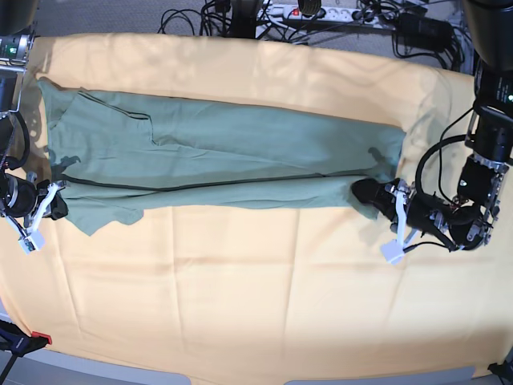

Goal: Fold the T-shirt properly

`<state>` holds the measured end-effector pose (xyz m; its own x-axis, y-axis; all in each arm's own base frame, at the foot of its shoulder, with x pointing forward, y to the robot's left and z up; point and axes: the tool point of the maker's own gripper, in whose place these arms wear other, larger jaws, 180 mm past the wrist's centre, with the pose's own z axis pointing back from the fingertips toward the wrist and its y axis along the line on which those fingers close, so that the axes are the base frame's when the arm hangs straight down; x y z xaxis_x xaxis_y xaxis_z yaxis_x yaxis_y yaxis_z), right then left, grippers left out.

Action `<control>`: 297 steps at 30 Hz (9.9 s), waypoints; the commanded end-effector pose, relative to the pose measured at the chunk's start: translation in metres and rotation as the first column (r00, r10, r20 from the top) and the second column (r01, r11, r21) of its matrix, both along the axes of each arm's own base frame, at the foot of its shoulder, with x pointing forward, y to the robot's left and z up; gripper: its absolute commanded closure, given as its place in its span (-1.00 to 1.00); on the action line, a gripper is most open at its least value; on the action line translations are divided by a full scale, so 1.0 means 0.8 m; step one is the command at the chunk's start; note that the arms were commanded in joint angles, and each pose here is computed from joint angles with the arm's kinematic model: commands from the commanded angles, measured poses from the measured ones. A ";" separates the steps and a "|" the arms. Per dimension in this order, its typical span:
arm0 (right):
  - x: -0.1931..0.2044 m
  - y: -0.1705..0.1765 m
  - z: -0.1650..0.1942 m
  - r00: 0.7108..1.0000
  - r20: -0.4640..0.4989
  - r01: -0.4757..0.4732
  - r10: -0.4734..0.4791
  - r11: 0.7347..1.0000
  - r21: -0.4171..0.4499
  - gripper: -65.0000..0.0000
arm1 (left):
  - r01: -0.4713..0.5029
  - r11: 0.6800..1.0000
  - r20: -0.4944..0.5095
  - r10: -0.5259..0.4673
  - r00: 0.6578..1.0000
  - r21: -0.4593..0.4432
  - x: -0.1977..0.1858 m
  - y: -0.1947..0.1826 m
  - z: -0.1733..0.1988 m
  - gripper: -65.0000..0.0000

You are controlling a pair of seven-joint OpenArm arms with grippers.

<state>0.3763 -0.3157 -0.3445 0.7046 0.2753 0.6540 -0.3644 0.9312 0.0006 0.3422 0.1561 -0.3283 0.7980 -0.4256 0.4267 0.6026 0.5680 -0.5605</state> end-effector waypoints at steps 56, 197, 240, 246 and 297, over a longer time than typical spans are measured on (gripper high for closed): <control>0.039 0.059 -0.003 0.987 -0.010 0.151 -0.160 0.907 0.392 -0.15 | -0.019 0.999 0.082 0.017 0.997 0.033 0.013 0.029 0.040 -0.11; -0.135 0.047 -0.019 0.985 0.072 0.141 -0.154 0.977 0.159 1.00 | -0.263 0.931 -0.063 0.255 0.965 -0.255 -0.046 0.002 -0.022 1.00; -0.136 0.047 -0.019 0.986 0.072 0.140 -0.153 0.978 0.157 1.00 | -0.129 0.938 0.221 0.207 0.953 -0.320 -0.004 -0.017 0.078 1.00; -0.136 0.047 -0.019 0.986 0.071 0.140 -0.153 0.978 0.157 1.00 | -0.044 0.925 0.273 0.157 0.949 -0.378 -0.007 -0.062 0.097 1.00; -0.101 0.025 0.040 0.966 0.197 0.126 -0.168 0.969 0.211 -0.20 | -0.020 0.771 0.314 0.283 0.906 -0.636 0.010 -0.193 0.116 1.00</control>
